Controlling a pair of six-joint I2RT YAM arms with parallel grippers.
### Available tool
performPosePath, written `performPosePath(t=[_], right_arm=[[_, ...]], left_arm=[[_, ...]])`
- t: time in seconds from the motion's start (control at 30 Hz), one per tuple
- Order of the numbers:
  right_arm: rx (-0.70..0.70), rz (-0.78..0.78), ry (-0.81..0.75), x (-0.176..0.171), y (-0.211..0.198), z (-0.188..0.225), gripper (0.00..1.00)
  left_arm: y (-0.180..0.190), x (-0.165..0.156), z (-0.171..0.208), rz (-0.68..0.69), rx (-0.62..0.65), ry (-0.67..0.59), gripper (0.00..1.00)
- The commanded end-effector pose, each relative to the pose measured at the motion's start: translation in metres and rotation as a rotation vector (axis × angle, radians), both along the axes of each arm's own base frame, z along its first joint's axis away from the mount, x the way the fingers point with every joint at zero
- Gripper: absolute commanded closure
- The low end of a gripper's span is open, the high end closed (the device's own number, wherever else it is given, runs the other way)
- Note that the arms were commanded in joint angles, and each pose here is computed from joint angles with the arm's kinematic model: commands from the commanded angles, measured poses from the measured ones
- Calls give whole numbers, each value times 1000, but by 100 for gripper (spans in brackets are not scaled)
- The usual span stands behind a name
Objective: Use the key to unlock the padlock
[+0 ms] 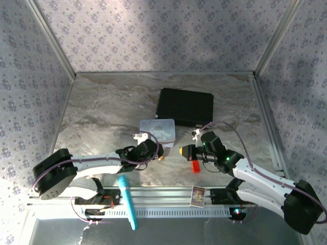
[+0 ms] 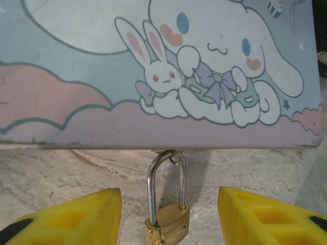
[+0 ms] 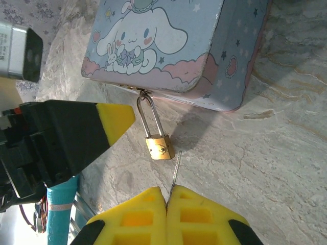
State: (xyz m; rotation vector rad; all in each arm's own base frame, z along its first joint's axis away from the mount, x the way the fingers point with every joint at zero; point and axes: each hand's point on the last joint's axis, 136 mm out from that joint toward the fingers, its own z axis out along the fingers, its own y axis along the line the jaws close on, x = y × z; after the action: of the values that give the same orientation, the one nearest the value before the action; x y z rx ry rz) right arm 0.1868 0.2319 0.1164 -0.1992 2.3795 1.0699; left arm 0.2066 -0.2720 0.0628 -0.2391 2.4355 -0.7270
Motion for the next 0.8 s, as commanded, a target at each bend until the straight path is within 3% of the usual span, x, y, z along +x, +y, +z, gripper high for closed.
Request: performPosePath(t=[0.0, 0.53, 0.77], right_arm=[[12, -13, -2, 3, 0, 0, 100], [12, -16, 26, 4, 4, -11, 100], [16, -34, 46, 5, 3, -21, 100]], left_arm=[[-7, -2, -7, 0, -59, 9, 48], [-25, -7, -34, -24, -103, 45, 47], [-34, -12, -46, -41, -93, 77, 55]])
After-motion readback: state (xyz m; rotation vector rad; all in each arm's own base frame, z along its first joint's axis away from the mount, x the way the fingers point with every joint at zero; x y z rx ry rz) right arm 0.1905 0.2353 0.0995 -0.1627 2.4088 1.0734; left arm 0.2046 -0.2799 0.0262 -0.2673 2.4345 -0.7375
